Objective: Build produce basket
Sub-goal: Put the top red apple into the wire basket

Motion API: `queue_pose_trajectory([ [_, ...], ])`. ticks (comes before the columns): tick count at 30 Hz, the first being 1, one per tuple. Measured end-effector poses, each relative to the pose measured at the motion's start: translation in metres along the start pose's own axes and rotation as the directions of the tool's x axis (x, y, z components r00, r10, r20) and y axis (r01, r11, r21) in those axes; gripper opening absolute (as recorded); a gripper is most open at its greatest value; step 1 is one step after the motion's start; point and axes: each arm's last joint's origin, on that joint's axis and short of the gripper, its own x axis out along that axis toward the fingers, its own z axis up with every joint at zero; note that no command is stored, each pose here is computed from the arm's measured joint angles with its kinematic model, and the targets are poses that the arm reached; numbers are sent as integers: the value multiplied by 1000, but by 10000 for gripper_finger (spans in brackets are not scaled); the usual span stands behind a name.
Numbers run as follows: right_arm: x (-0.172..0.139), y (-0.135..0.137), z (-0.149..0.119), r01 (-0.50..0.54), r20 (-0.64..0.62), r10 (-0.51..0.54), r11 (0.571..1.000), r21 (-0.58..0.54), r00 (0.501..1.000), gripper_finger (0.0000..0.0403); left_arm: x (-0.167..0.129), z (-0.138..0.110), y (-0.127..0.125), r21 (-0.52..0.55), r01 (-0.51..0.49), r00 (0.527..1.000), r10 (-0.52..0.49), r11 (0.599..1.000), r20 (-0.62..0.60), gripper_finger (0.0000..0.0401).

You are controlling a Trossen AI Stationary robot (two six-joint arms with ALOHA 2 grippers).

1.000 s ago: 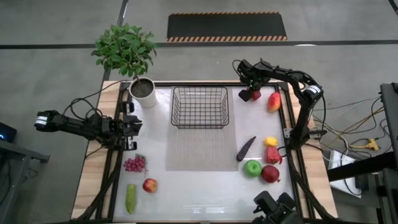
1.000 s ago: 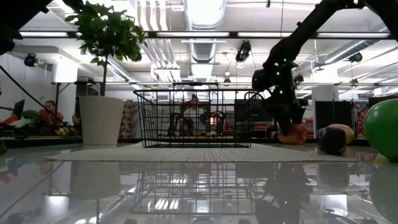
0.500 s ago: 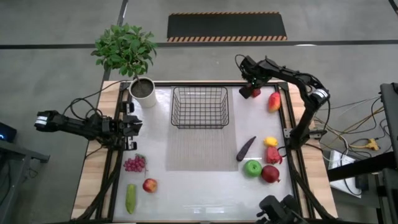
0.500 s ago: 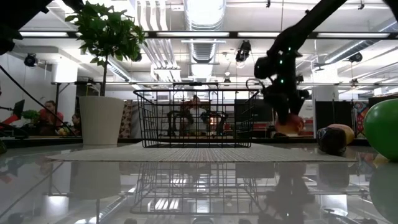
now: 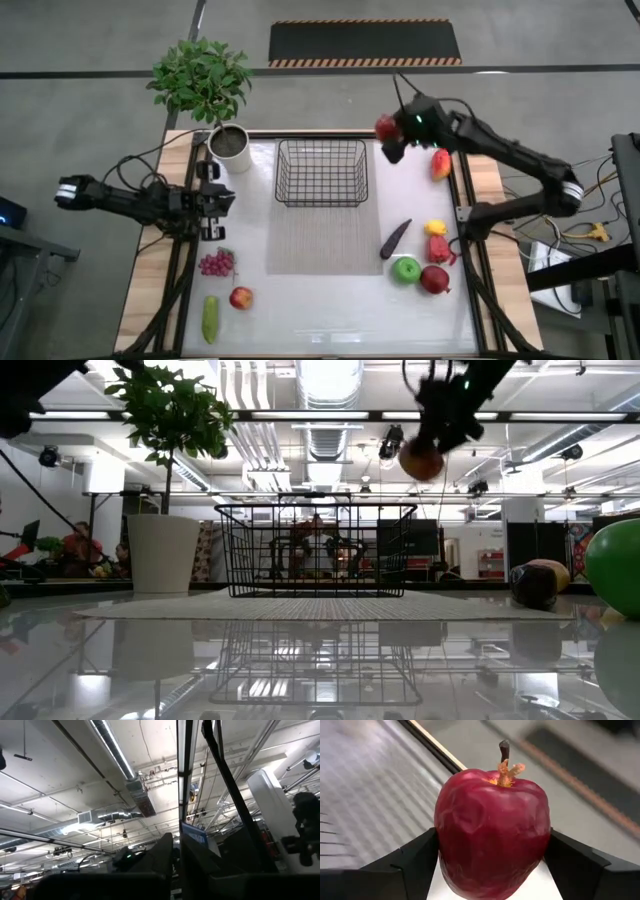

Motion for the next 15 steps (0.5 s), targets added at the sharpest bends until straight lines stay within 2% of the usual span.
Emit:
queue_pose_trajectory([
  [3,-14,29,-13,-104,164,118,990,-91,979,306,12,-1,-1,1,5,1000,-5,1000,-14,17],
  [7,-21,60,-40,-200,325,265,954,-221,908,306,30,-5,-3,0,16,999,-15,1000,-45,17],
  [12,-22,87,-67,-245,495,390,910,-334,776,306,54,-12,-6,-30,17,997,-20,999,-71,18],
  [15,-20,95,-80,-251,532,428,893,-373,731,306,68,-22,-9,-28,13,993,-16,1000,-118,30],
])
